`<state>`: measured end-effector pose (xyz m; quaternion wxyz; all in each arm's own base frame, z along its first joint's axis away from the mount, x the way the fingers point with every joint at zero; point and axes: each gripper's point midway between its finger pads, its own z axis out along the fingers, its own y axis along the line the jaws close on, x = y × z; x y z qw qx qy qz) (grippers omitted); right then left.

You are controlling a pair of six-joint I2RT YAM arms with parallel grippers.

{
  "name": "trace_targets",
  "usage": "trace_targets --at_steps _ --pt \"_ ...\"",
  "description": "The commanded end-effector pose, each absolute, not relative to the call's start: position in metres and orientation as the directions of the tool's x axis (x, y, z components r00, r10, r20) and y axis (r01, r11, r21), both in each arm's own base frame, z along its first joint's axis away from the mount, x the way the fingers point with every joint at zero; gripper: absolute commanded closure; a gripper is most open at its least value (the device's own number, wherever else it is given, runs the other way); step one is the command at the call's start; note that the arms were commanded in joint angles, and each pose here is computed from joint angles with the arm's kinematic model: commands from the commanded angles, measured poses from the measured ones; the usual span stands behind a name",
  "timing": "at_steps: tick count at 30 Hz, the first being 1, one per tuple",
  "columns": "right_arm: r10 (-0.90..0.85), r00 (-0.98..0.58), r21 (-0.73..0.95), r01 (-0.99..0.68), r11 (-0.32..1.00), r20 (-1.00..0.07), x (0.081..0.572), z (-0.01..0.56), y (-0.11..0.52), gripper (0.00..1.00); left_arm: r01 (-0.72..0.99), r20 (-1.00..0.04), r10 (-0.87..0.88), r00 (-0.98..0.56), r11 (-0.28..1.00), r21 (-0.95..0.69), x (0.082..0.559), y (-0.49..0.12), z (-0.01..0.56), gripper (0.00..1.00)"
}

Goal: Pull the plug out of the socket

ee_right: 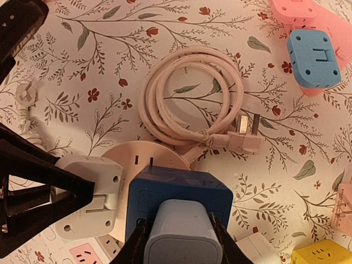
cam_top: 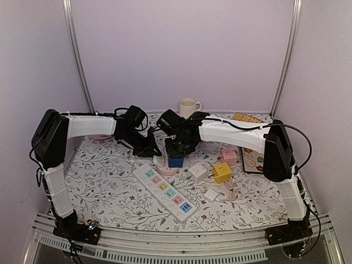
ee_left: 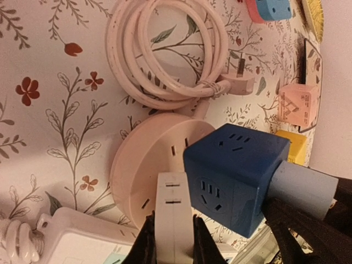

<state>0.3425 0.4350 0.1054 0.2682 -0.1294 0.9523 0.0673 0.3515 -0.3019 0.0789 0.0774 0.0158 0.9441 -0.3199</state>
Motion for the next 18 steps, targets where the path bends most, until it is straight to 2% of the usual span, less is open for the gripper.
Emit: trace_targets --at_steps 1,18 --pt "-0.301 -0.852 -0.032 -0.319 0.947 -0.428 0.326 0.063 0.425 0.67 0.272 -0.312 0.047 -0.949 0.623 -0.734 0.349 -0.335 0.15 1.0" --pt "-0.303 -0.851 -0.048 -0.314 0.948 -0.428 0.327 0.063 0.422 0.67 0.149 -0.173 -0.004 -0.985 0.486 -0.861 0.349 -0.324 0.147 1.0"
